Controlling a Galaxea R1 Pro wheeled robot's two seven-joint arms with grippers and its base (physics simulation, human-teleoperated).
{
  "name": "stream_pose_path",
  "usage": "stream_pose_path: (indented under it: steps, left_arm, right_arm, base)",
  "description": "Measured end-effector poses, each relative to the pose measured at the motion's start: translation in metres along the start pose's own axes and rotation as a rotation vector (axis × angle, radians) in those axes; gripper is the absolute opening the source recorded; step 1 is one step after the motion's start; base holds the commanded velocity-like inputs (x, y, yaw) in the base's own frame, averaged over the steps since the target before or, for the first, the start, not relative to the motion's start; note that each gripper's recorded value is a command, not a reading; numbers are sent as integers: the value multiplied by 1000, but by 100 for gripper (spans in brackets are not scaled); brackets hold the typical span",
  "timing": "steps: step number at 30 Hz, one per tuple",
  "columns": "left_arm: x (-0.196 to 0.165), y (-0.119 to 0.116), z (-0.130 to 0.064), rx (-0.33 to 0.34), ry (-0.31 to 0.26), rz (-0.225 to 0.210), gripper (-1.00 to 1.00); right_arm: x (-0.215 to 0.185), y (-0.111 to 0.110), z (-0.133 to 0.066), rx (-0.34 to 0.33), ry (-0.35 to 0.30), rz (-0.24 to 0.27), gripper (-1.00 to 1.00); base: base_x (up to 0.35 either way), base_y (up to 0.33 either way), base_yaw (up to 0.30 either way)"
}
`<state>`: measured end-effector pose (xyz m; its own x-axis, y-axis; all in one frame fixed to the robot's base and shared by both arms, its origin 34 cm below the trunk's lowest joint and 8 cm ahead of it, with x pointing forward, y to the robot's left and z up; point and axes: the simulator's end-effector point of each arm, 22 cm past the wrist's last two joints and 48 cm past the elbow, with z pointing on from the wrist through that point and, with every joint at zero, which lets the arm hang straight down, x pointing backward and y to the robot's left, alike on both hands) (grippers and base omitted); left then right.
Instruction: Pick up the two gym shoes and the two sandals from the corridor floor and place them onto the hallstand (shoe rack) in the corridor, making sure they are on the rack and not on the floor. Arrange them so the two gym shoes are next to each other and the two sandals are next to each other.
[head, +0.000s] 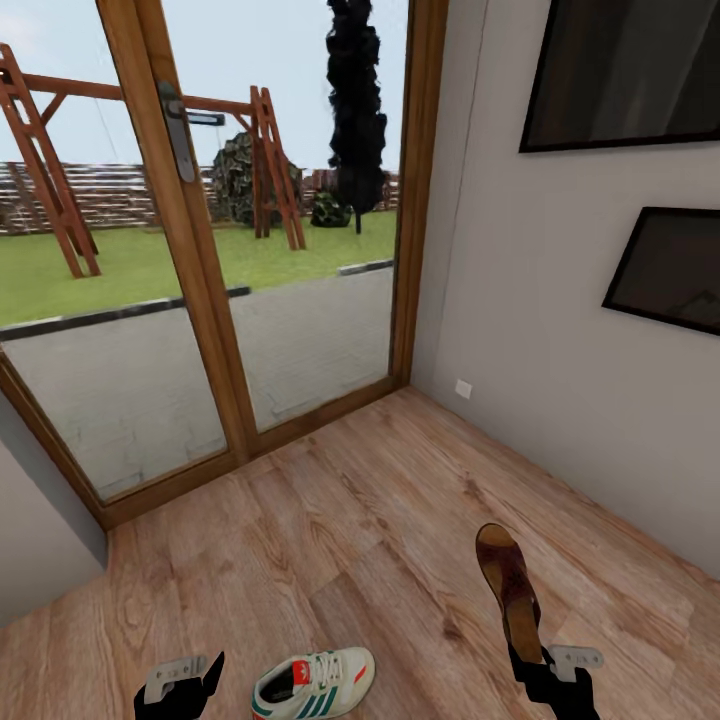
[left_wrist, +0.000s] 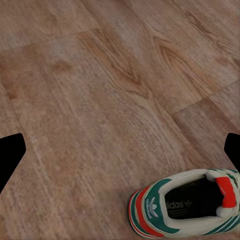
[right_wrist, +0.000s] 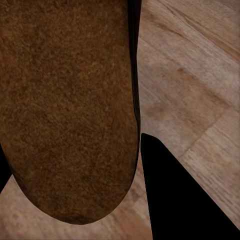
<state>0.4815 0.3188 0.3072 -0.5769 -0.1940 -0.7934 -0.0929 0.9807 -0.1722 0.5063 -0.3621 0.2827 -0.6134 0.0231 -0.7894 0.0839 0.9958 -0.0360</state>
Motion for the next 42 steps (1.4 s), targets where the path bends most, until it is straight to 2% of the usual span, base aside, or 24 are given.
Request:
stream_pose_path:
  steps: [17, 22, 42]
  left_arm:
    - [0, 0, 0, 0, 1, 0, 100]
    - [0, 0, 0, 0, 1, 0, 100]
    - [0, 0, 0, 0, 0, 0, 100]
  right_arm:
    - [0, -1, 0, 3, 0, 3, -100]
    - [0, -1, 0, 3, -1, 2, -100]
    - [-1, -1, 0, 3, -1, 2, -100]
  base:
    - [14, 67, -3]
    - [0, 126, -150]
    - [0, 4, -9]
